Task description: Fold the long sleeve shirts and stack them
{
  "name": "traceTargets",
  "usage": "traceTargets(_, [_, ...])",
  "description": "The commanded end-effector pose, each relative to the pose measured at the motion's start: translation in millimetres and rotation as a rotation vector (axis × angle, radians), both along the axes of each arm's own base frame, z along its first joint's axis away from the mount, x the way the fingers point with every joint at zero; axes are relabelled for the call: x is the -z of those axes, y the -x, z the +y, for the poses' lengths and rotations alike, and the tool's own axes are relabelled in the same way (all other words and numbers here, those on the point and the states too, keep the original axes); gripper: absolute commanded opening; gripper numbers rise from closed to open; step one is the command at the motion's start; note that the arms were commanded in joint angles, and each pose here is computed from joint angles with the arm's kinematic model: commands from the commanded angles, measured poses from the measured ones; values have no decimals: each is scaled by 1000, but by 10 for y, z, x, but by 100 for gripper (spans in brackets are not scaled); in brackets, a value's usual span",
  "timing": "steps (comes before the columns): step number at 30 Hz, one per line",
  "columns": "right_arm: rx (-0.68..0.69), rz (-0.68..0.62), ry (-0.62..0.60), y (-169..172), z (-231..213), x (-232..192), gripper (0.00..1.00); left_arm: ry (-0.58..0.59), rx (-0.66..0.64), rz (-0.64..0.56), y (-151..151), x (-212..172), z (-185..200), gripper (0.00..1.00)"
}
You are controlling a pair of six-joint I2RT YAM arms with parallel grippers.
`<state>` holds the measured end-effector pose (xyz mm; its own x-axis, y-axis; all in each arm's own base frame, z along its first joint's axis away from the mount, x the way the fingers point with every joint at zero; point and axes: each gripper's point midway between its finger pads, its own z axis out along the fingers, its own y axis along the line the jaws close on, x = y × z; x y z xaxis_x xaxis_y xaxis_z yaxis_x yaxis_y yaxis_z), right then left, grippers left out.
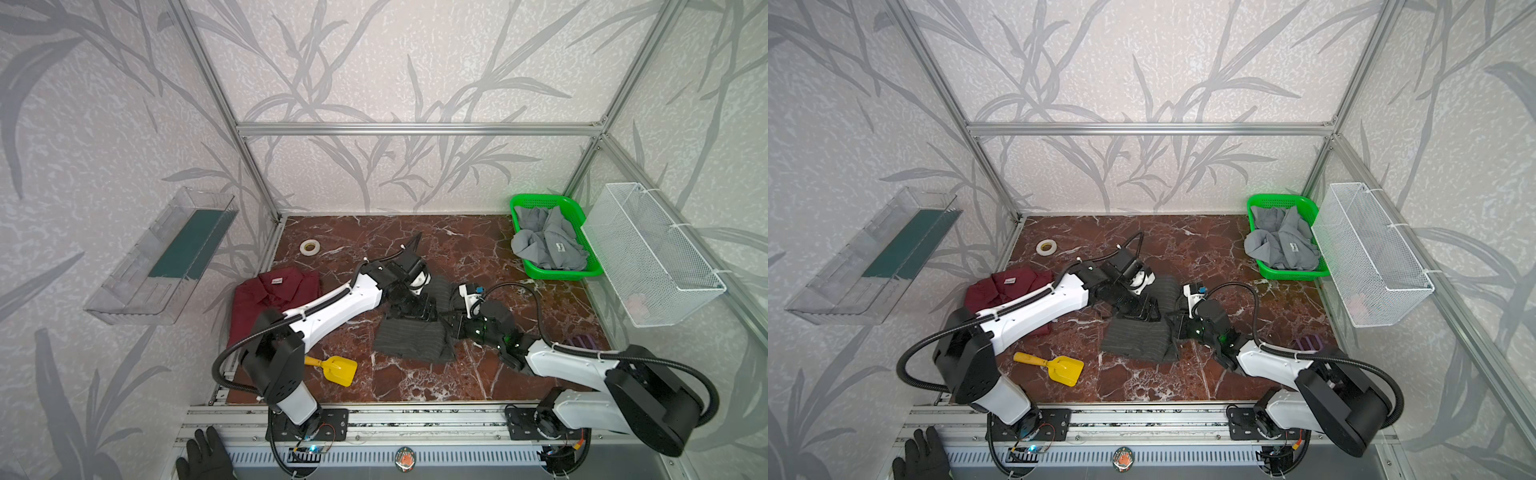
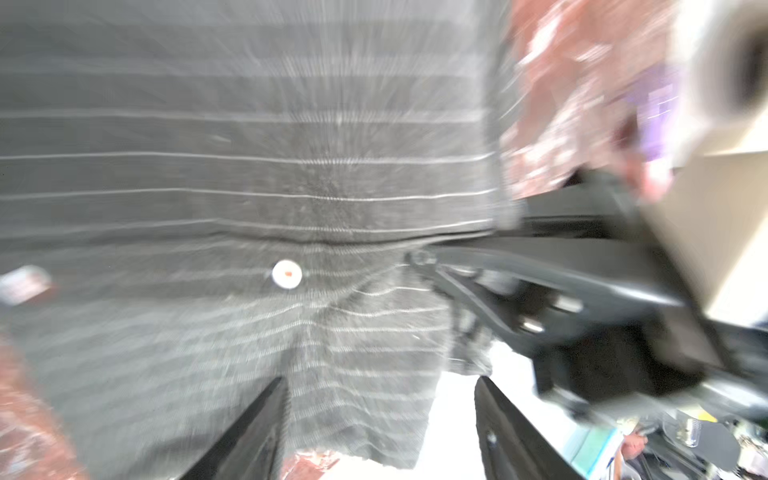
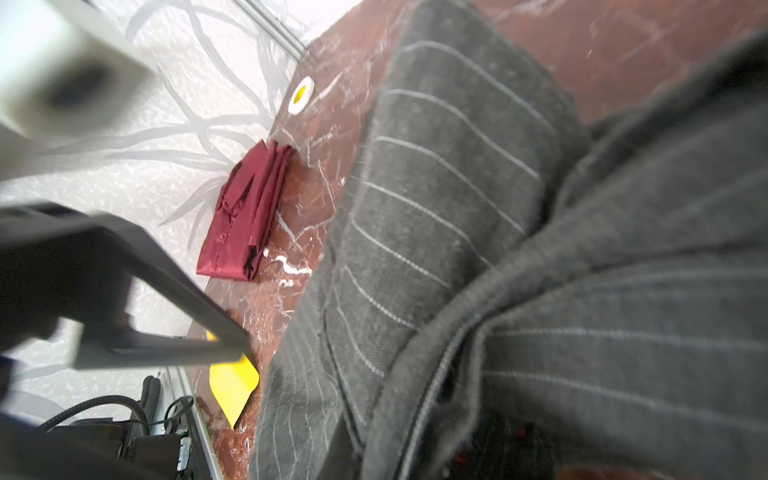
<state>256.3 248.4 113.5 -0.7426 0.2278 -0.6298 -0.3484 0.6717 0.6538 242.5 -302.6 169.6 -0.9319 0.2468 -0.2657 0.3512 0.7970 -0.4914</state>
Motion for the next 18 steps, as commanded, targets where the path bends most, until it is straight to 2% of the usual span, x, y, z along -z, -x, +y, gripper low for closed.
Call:
traceTargets(1, [29,-49,98,-17,-179,-171,0,13,-37,-100,-16,-393,191,71])
traceTargets(7, [94,-78,221,48,-575,-565,0,107,-157,-246,-108,-928,492,71])
traceTargets(11, [116,-37,361,138,-834,-790,0,143,-205,-254,-122,-1054,586,71])
traceTargets(18, [92,27,649,340,-1245,-1209,0,225,-226,-224,-105,-1091,539,71])
